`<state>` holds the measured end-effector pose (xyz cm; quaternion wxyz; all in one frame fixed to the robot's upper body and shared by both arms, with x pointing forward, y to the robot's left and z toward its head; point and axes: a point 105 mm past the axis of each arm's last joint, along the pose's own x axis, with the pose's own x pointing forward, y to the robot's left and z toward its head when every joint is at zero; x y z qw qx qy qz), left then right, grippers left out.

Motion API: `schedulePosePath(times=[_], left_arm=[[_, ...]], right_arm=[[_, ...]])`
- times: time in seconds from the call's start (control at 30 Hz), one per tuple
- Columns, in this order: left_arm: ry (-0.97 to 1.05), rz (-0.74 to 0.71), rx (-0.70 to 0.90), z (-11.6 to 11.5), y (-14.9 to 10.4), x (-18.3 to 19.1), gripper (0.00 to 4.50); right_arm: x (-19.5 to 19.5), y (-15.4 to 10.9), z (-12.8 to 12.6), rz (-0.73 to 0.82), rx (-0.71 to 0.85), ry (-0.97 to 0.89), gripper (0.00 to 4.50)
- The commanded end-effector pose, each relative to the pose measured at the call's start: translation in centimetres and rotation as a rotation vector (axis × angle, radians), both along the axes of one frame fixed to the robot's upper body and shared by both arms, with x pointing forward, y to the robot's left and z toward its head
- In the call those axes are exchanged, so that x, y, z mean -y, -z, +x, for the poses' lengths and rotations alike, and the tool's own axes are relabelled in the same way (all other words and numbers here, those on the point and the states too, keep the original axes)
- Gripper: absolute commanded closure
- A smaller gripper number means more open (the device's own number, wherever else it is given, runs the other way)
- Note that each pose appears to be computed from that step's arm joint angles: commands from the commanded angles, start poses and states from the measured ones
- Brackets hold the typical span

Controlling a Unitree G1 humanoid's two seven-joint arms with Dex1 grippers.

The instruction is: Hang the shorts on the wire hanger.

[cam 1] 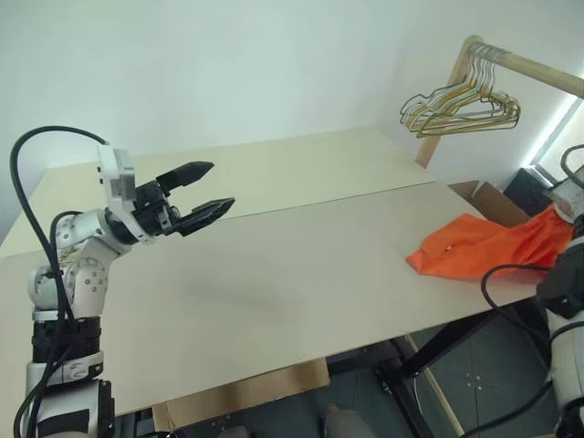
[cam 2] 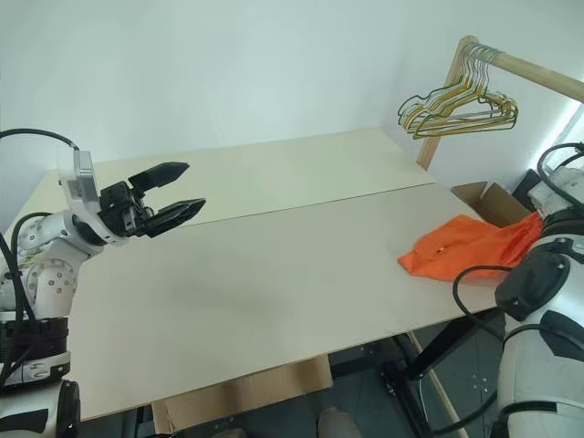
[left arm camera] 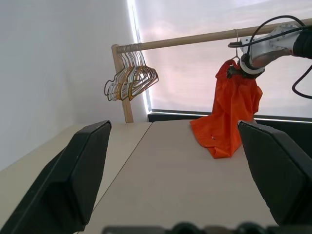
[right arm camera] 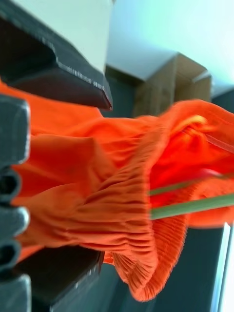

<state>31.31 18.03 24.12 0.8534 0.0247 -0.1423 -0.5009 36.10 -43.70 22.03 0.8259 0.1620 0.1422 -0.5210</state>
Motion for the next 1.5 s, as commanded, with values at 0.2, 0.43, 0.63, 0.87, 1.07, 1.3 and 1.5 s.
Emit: schedulePosePath(times=[0.2,0.43,0.63,0.87,1.07,1.3,1.5], left_arm=[[0.002,0.035,0.064,-0.2,-1.0,-0.3,0.00],[0.000,0.038,0.062,-0.2,-0.7,-0.3,0.00],[-0.045,0.082,0.038,-0.5,0.3,-1.0,0.00],[-0.113,0.171,-0.046,-1.7,2.4,-2.8,0.00],[-0.131,0.206,-0.083,-3.5,3.3,-3.1,0.00],[-0.145,0.182,-0.108,-5.0,3.5,-3.0,0.00],[-0.169,0.211,-0.146,-5.8,4.7,-3.2,0.00]], right_arm=[[0.5,-8.2,-1.5,-0.427,0.100,0.135,0.03],[-3.0,-12.0,-0.2,-0.881,0.132,-0.001,0.03],[-11.2,-11.9,4.2,-1.059,0.238,-0.549,0.03],[-21.4,-9.6,4.5,-0.908,0.413,-1.330,0.03],[-26.4,-5.6,1.1,-0.637,0.380,-1.855,0.03],[-28.4,1.3,-2.9,-0.569,0.025,-2.286,0.03],[-28.0,4.1,-3.5,-0.538,-0.146,-2.387,0.03]])
